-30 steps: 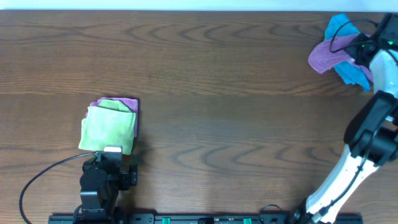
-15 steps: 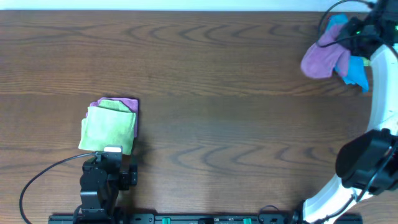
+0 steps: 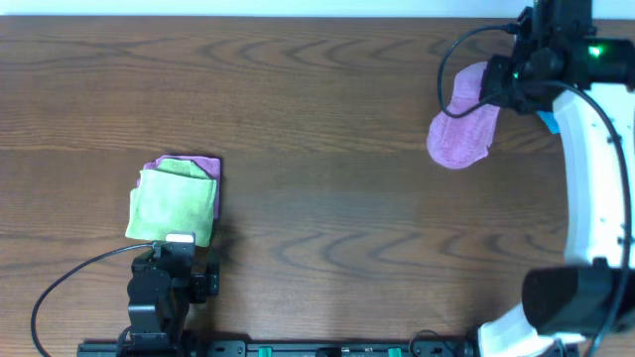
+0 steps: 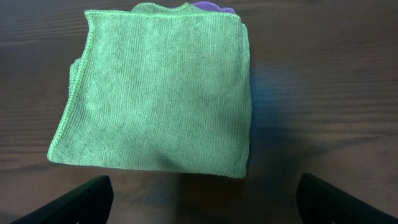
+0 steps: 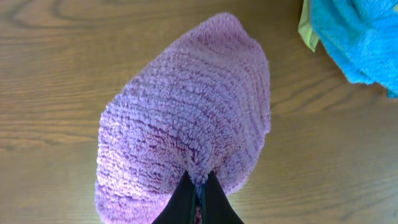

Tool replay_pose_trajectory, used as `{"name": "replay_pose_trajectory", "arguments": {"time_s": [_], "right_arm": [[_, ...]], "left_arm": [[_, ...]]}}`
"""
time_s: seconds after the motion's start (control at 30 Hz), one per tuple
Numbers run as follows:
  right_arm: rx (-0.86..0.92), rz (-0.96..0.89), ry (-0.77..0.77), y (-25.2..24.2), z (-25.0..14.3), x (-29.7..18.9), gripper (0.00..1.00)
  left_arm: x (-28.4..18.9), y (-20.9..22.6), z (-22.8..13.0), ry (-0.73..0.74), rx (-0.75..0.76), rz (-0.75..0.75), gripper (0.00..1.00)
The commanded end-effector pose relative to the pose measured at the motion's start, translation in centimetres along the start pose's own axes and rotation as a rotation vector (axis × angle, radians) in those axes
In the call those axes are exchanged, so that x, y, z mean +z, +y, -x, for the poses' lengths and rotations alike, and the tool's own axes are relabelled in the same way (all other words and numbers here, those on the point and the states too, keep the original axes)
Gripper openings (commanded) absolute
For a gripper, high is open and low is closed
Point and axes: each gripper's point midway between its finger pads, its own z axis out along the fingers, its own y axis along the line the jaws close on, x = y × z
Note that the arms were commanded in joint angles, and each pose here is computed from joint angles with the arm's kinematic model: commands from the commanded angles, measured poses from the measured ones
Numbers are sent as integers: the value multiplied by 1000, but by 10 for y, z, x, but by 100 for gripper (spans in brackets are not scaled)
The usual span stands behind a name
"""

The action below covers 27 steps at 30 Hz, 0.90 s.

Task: Fold the cloth
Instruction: 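Lift the pink cloth and drag it toward the table center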

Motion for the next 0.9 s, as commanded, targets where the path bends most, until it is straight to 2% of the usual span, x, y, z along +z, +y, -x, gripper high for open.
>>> {"name": "replay_pose_trajectory", "arguments": {"time_s": [0.0,0.2,0.37,0.67,0.87], "right_arm": [[-46,59,7,0,-23,-7,1],[-71,121,-67,-1,-90,-5,1],[-101,204,-18,19,-133,17,1],[-229,324,-31,89,-139,49,1],[-252,383,-33,138,-133,101,1]], "left_arm": [[2,0,-5,12,-6,1,95],[2,0,-5,12,-6,1,95],[2,0,-5,12,-6,1,95],[2,0,-5,12,-6,1,95],[2,0,-5,13,-6,1,95]]}}
